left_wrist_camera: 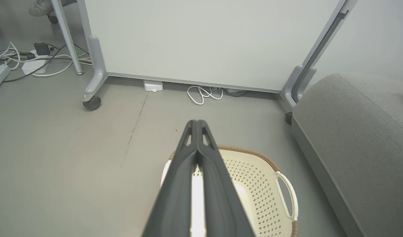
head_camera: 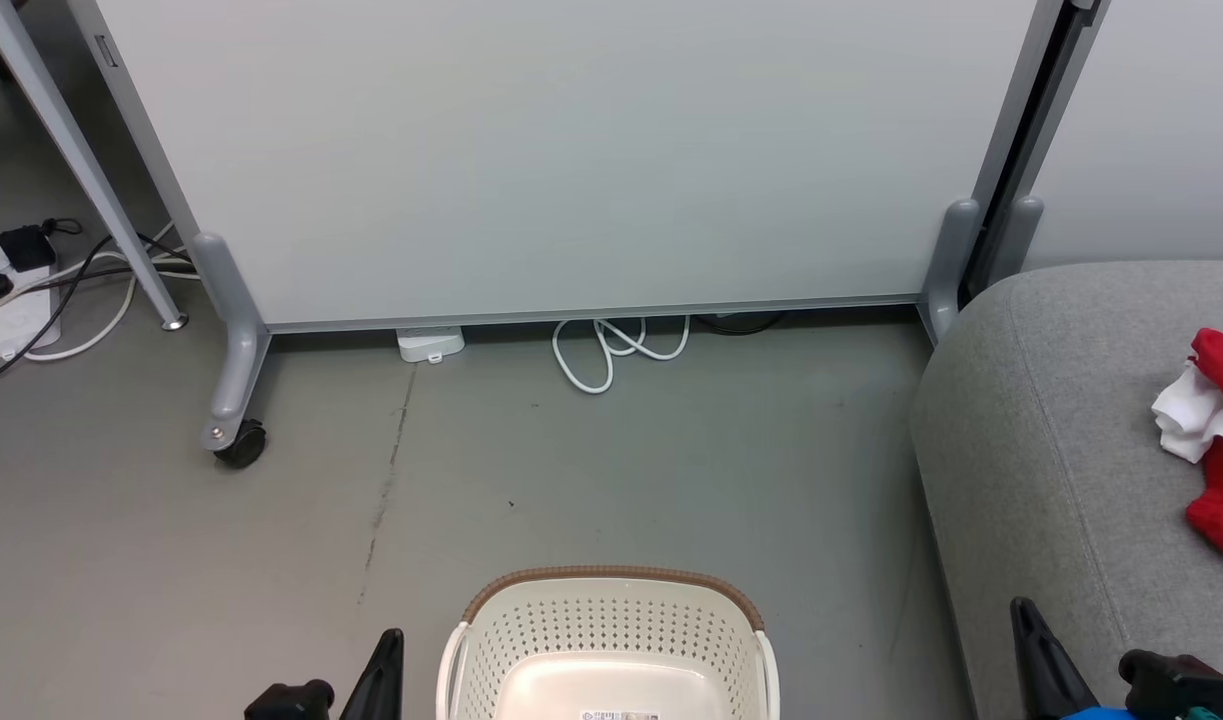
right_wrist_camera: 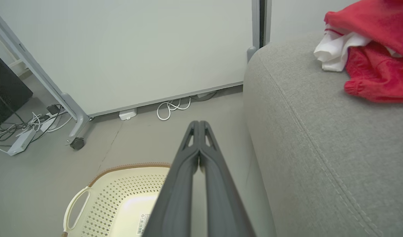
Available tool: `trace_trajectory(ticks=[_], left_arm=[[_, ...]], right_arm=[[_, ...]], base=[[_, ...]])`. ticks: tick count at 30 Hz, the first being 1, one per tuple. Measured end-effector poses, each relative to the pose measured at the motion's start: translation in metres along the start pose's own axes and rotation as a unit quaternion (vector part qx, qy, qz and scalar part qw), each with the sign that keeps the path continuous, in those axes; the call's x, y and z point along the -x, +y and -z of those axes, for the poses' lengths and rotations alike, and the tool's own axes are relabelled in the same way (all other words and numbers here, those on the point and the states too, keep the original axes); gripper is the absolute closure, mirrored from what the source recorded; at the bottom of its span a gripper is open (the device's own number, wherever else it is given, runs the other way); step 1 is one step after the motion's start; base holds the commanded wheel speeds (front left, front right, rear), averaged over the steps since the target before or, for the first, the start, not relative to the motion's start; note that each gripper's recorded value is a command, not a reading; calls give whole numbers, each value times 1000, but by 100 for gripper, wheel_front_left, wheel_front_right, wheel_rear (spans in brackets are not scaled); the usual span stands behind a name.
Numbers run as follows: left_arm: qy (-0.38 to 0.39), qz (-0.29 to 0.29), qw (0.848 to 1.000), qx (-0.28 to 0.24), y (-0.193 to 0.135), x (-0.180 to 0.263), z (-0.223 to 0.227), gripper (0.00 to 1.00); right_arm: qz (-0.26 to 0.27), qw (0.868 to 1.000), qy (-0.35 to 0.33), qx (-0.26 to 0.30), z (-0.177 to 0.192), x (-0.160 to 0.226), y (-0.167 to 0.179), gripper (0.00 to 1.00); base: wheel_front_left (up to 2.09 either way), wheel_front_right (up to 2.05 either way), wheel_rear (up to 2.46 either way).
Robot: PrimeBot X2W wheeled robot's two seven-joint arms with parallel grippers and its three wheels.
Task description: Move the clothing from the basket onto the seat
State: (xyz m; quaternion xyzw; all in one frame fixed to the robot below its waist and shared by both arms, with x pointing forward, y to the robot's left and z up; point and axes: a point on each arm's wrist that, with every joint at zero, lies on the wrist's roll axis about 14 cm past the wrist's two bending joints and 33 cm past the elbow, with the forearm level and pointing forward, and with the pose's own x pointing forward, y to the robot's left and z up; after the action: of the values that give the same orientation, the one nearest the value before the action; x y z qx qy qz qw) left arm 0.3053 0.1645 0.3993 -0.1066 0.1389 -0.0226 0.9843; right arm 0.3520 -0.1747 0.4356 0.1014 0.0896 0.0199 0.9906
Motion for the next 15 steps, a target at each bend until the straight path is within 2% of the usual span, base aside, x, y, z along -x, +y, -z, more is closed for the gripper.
trace_trajectory(ticks=[15], left_arm=[[-17,-33,990,135,14,-7,-17,100]], right_arm=[[21,991,-5,-135,-6,-2,-7,100]], base=[[0,0,0]])
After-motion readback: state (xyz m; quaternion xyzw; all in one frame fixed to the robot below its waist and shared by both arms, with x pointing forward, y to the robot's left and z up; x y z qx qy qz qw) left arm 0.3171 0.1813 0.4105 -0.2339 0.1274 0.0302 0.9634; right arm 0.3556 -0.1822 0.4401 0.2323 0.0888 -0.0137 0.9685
